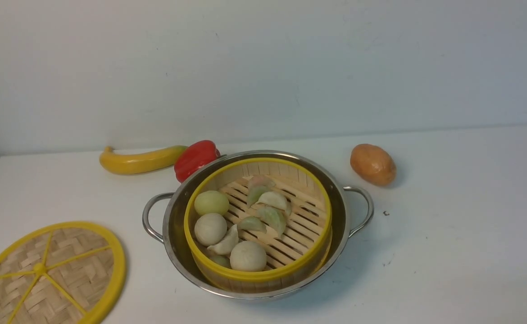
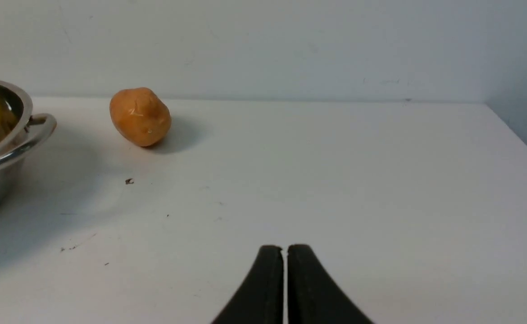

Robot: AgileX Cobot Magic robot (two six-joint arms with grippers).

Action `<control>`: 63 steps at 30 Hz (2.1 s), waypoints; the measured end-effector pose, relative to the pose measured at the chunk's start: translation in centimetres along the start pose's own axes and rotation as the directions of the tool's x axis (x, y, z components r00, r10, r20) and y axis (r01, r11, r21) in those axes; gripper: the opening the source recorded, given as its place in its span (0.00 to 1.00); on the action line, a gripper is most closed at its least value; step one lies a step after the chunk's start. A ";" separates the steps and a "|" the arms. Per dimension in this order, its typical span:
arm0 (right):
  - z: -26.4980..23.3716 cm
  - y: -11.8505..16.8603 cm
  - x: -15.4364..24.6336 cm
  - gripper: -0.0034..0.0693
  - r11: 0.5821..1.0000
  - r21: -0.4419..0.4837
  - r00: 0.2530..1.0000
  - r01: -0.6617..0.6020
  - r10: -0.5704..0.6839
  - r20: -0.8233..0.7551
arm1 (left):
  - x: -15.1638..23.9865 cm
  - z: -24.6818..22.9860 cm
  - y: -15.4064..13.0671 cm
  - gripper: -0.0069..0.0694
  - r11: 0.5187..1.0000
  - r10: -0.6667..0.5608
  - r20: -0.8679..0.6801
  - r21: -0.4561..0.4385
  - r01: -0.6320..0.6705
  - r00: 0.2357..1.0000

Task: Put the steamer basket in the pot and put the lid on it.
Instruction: Use the left arm to lift the lid of the steamer

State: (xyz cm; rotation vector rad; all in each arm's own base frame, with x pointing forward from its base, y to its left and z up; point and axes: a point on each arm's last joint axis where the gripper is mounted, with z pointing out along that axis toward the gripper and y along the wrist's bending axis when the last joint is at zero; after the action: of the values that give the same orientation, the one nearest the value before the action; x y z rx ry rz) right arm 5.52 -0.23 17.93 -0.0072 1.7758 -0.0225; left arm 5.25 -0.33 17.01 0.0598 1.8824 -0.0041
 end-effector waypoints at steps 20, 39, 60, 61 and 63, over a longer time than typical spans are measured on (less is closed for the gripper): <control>-0.1 0.4 0.1 0.08 0.997 -0.044 0.998 0.056 -0.057 -0.016 | 0.0 0.0 0.0 0.40 1.000 0.000 0.000 0.000 0.000 1.000; -0.1 0.4 0.1 0.10 0.997 -0.044 0.998 0.063 -0.063 -0.020 | 0.0 0.0 0.0 0.40 1.000 0.000 0.000 0.000 0.000 1.000; -0.1 0.4 0.1 0.13 0.998 -0.044 0.998 0.053 -0.054 -0.020 | -0.2 0.0 -0.1 0.40 0.997 -0.075 0.021 0.018 0.074 0.997; -0.1 0.4 0.1 0.13 0.998 -0.044 0.998 0.052 -0.053 -0.020 | -0.4 0.0 -0.2 0.40 0.990 -0.139 0.043 0.032 0.138 0.989; -0.1 0.4 0.1 0.13 0.998 -0.044 0.998 0.052 -0.053 -0.020 | -0.8 0.0 -0.4 0.40 0.961 -0.272 0.074 0.068 0.267 0.959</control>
State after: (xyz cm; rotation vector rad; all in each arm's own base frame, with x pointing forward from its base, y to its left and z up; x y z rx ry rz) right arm 5.45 0.15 17.85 -0.0852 1.7968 -0.0217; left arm 5.43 -0.78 17.79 -0.1562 1.7943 -0.2446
